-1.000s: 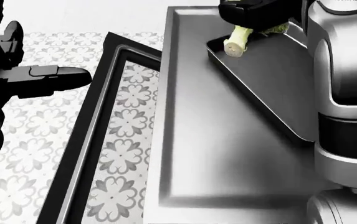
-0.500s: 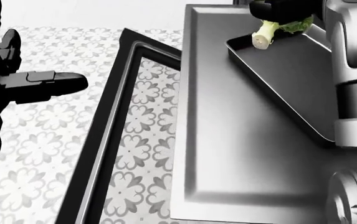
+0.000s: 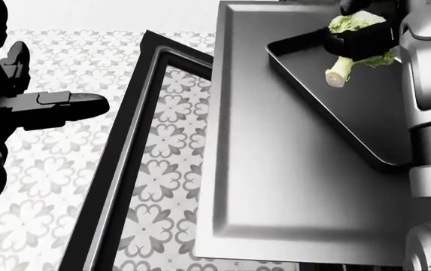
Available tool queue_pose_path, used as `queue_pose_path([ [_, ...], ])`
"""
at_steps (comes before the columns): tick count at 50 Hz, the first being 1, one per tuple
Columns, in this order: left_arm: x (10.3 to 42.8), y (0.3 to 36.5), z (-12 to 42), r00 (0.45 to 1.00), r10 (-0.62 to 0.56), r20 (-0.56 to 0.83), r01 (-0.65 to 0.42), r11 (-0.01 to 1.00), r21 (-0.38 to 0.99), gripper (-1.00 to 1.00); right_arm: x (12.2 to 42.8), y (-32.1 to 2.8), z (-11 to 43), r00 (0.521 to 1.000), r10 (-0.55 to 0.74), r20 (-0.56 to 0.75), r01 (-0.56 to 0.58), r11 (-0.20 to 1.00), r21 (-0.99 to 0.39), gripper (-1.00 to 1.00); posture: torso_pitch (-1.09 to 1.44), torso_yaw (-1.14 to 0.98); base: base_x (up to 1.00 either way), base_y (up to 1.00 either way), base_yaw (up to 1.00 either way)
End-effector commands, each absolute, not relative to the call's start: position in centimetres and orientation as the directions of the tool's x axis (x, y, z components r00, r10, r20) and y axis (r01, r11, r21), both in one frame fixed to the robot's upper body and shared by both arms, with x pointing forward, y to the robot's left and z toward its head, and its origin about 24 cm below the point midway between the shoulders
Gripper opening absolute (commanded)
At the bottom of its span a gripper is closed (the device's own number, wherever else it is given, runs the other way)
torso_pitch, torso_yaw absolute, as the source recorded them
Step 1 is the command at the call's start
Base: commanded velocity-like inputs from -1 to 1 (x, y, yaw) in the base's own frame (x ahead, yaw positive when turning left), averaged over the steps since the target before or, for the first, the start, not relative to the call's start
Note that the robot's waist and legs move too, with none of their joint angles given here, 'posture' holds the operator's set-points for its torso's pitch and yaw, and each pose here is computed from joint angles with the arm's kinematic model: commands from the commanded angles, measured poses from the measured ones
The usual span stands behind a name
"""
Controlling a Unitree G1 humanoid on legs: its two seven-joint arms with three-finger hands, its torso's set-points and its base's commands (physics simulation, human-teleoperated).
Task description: Place the broccoli on the top rack of the oven.
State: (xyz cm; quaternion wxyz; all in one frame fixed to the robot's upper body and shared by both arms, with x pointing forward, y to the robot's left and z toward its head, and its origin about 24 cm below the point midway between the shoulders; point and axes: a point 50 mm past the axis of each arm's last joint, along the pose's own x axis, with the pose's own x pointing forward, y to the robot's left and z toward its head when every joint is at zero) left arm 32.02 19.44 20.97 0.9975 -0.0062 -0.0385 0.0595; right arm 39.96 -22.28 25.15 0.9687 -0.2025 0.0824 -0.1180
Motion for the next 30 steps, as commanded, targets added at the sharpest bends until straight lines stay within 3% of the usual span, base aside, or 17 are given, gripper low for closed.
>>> queue_pose_path([
  [1, 31.7, 19.4, 22.9, 0.978, 0.116, 0.176, -0.115, 0.993, -0.019, 1.0, 39.7, -22.1, 28.2, 0.965, -0.262, 0.014, 0.243, 0.872, -0.426, -1.0, 0.0, 0.0, 0.0, 0.0, 0.0],
  [30, 31.7, 19.6, 23.0, 0.977, 0.121, 0.174, -0.12, 0.993, -0.02, 1.0, 40.0, -23.9, 25.7, 0.942, -0.335, -0.021, 0.294, 0.852, -0.433, -1.0, 0.0, 0.0, 0.0, 0.0, 0.0],
])
